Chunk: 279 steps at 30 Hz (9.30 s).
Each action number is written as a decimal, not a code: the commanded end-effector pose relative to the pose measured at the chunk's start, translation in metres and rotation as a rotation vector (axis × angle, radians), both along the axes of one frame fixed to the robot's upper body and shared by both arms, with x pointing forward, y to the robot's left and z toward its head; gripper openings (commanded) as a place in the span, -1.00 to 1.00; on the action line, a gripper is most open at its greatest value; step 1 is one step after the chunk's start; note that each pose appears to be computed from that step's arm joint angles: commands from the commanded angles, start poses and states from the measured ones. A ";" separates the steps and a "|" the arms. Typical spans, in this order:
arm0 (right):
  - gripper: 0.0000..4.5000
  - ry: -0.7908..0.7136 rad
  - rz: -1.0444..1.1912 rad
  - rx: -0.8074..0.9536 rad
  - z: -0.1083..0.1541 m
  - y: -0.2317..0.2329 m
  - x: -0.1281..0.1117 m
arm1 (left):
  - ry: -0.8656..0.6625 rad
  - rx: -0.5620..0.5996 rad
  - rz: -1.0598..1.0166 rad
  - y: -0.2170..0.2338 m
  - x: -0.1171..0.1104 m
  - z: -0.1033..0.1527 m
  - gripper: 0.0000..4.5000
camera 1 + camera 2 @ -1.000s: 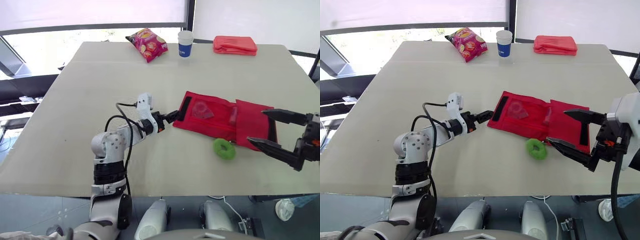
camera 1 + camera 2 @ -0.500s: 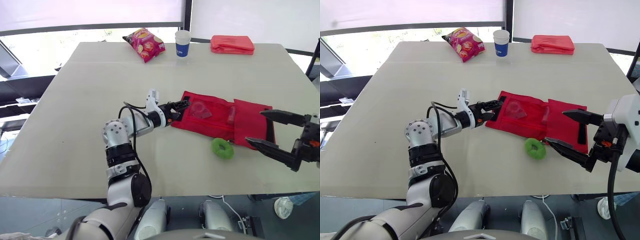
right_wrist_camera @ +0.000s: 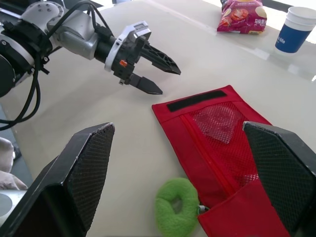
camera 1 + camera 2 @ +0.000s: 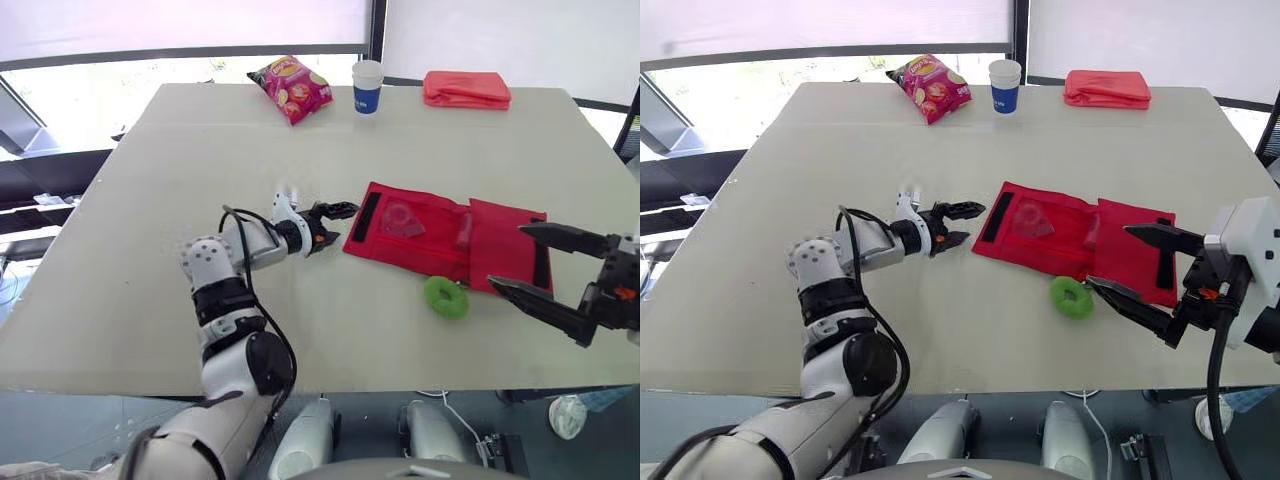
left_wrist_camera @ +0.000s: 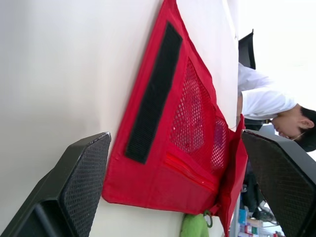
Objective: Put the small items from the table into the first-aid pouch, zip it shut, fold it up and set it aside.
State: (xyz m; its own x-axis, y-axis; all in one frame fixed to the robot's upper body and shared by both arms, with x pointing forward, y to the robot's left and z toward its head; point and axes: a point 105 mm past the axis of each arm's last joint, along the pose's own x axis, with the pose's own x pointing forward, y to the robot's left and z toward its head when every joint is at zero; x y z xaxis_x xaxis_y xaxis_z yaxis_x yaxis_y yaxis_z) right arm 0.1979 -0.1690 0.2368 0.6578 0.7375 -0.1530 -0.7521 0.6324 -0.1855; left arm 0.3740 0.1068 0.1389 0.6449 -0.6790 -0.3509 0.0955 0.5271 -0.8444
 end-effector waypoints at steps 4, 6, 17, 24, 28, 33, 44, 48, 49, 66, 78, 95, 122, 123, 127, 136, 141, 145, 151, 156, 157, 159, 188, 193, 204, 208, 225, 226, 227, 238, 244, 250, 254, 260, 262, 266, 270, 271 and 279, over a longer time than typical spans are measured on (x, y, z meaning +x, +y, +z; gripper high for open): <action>0.97 -0.040 0.006 0.004 -0.002 0.008 -0.003 | -0.003 0.105 -0.135 -0.018 -0.002 0.002 1.00; 0.97 -0.042 0.006 0.005 -0.003 0.009 -0.003 | 0.007 0.093 -0.162 -0.024 -0.003 0.002 1.00; 0.97 -0.053 -0.003 0.013 -0.006 0.012 -0.007 | 0.126 0.015 -0.212 -0.035 -0.005 -0.011 1.00; 0.97 -0.056 -0.019 0.018 -0.007 0.012 -0.009 | 0.149 0.060 -0.208 -0.026 -0.004 -0.009 1.00; 0.97 -0.054 -0.029 0.021 -0.009 0.011 -0.008 | 0.155 0.129 -0.184 -0.017 0.000 -0.010 1.00; 0.97 -0.059 -0.031 0.029 -0.009 0.014 -0.009 | 0.149 0.144 -0.184 -0.013 0.002 -0.005 1.00; 0.97 -0.060 -0.034 0.029 -0.009 0.014 -0.008 | 0.150 0.090 -0.276 -0.041 -0.006 -0.011 1.00; 0.97 -0.061 -0.030 0.028 -0.008 0.015 -0.008 | 0.136 0.042 -0.295 -0.051 -0.008 -0.008 1.00; 0.97 -0.061 -0.029 0.027 -0.008 0.014 -0.008 | 0.130 0.037 -0.297 -0.052 -0.008 -0.008 1.00; 0.97 -0.049 -0.017 0.019 -0.006 0.014 -0.008 | -0.316 0.359 -0.306 -0.056 0.031 -0.012 1.00; 0.97 -0.049 -0.021 0.007 -0.002 0.012 -0.008 | -0.374 0.316 -0.371 -0.086 0.047 -0.009 1.00; 1.00 -0.053 -0.064 -0.010 0.001 0.002 -0.013 | -0.241 0.047 -0.366 -0.092 0.035 -0.008 -0.36; 1.00 -0.043 0.083 -0.024 -0.003 0.008 0.012 | -0.292 0.102 -0.059 0.062 0.003 -0.011 -0.96; 1.00 -0.042 0.086 -0.024 -0.003 0.008 0.013 | -0.279 0.080 -0.059 0.064 0.001 -0.012 -0.67; 1.00 -0.037 0.097 -0.020 -0.003 0.008 0.013 | -0.256 -0.003 -0.051 0.064 -0.016 -0.018 0.03; 1.00 -0.020 0.120 -0.019 -0.004 0.010 0.015 | -0.233 -0.121 0.011 0.048 -0.057 -0.032 0.33; 1.00 -0.014 0.130 -0.024 -0.003 0.010 0.016 | -0.264 -0.123 0.082 0.038 -0.062 -0.033 0.33; 1.00 -0.013 0.134 -0.027 0.000 0.011 0.016 | -0.277 -0.151 0.127 0.019 -0.067 -0.031 0.33; 1.00 -0.008 0.134 -0.030 0.001 0.011 0.016 | -0.265 -0.109 0.168 0.007 -0.068 -0.037 0.33; 1.00 -0.014 0.130 -0.026 0.001 0.011 0.017 | -0.262 -0.114 0.186 -0.002 -0.058 -0.039 -0.24; 1.00 -0.017 0.129 -0.025 0.002 0.012 0.017 | -0.264 -0.114 0.188 -0.002 -0.056 -0.039 -0.46; 1.00 -0.021 0.125 -0.027 0.002 0.011 0.017 | -0.268 -0.112 0.185 -0.002 -0.054 -0.039 -0.90; -0.98 -0.088 0.079 -0.307 -0.113 0.083 0.163 | -0.639 0.180 -0.248 0.054 -0.033 0.062 -1.00; -0.98 -0.063 0.076 -0.412 -0.141 0.090 0.172 | -0.684 0.158 -0.366 0.010 -0.040 0.075 -1.00; -0.98 -0.054 0.048 -0.390 -0.157 0.096 0.173 | -0.647 0.199 -0.581 -0.073 -0.045 0.040 -1.00; -0.98 -0.094 0.071 -0.331 -0.146 0.100 0.161 | -0.631 0.252 -0.597 -0.090 -0.035 0.023 -1.00; -0.88 -0.136 -0.174 -0.176 -0.062 0.026 0.057 | -0.768 0.426 -0.731 -0.105 -0.032 0.004 -0.69; -0.74 -0.136 -0.192 -0.161 -0.057 0.020 0.052 | -0.782 0.411 -0.752 -0.106 -0.035 0.007 -0.54; -0.62 -0.132 -0.201 -0.154 -0.054 0.015 0.046 | -0.795 0.389 -0.758 -0.107 -0.038 0.012 -0.38; 0.33 -0.065 -0.261 0.121 -0.022 0.010 0.076 | -0.932 0.389 -0.867 -0.098 -0.043 0.004 0.50; -0.07 0.033 -0.365 0.203 -0.035 0.026 0.152 | -0.936 0.375 -0.857 -0.091 -0.048 0.000 0.51; -0.99 0.115 -0.489 0.235 -0.086 0.044 0.185 | -0.947 0.352 -0.773 -0.090 -0.046 0.005 0.51; -0.99 0.131 -0.569 0.159 -0.133 0.055 0.188 | -0.938 0.354 -0.713 -0.083 -0.045 0.005 0.51; -0.99 0.133 -0.536 0.172 -0.162 0.075 0.191 | -0.981 0.335 -0.623 -0.067 -0.051 0.018 0.51; -0.89 0.116 -0.498 0.243 -0.144 0.072 0.191 | -1.019 0.371 -0.577 -0.054 -0.054 0.023 0.51; -0.20 0.120 -0.392 0.409 -0.090 0.054 0.178 | -1.151 0.306 -0.526 -0.029 -0.069 0.042 0.51; 0.65 0.242 -0.283 0.468 -0.056 0.039 0.152 | -1.141 0.318 -0.590 0.005 -0.091 0.041 0.87; 0.80 0.281 -0.274 0.464 -0.054 0.037 0.149 | -1.140 0.322 -0.603 0.010 -0.094 0.040 0.99; 0.96 0.639 -0.129 0.291 -0.099 0.038 0.152 | -1.129 0.307 -0.654 0.047 -0.124 0.047 1.00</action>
